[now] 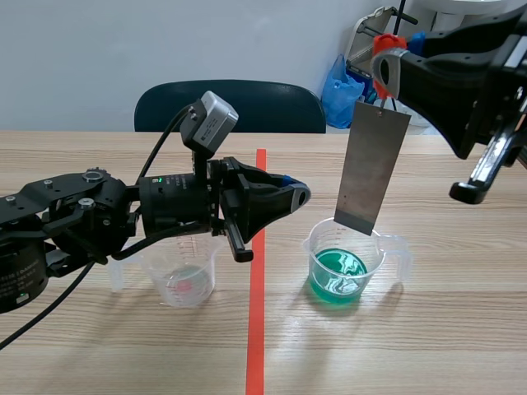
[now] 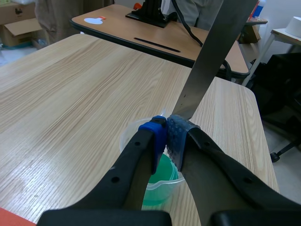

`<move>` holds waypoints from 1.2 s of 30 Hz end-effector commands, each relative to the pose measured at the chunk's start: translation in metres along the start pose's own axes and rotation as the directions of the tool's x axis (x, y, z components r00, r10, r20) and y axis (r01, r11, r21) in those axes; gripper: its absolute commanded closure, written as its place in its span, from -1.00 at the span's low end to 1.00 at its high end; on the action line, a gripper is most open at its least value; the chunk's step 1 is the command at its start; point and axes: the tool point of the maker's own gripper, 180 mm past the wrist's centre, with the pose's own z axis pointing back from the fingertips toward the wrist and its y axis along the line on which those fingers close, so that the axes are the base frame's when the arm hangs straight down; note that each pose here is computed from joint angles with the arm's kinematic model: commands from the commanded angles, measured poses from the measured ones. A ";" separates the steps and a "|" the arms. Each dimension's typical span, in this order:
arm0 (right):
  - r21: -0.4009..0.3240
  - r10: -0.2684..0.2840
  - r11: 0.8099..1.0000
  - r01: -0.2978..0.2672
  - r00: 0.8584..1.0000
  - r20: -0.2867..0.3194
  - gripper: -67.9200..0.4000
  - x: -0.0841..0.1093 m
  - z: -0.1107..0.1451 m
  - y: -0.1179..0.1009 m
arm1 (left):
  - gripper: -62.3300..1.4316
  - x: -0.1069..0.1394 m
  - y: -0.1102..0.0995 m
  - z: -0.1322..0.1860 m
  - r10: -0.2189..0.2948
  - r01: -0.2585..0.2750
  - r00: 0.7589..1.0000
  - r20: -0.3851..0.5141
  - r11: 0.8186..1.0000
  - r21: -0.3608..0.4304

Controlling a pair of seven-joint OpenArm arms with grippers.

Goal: Do the redox reaction experiment

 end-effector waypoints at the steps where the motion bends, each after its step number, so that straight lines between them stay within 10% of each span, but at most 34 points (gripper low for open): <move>1: 0.003 0.016 1.000 -0.016 0.999 0.028 0.97 0.010 -0.001 -0.001 | 0.87 0.014 -0.003 -0.005 -0.004 0.005 0.999 0.046 1.000 -0.013; 22: 0.003 0.016 1.000 -0.016 0.999 0.028 0.97 0.010 -0.001 -0.001 | 0.87 0.006 0.007 0.011 -0.014 0.014 1.000 0.007 1.000 0.014; 28: 0.003 0.016 1.000 -0.016 0.999 0.028 0.97 0.010 -0.001 -0.001 | 0.87 0.008 0.037 0.075 0.033 -0.041 0.998 0.059 0.988 0.148; 36: 0.003 0.016 1.000 -0.016 0.999 0.028 0.97 0.010 -0.001 -0.001 | 0.87 -0.001 0.056 0.205 0.029 -0.048 0.998 0.055 0.925 0.377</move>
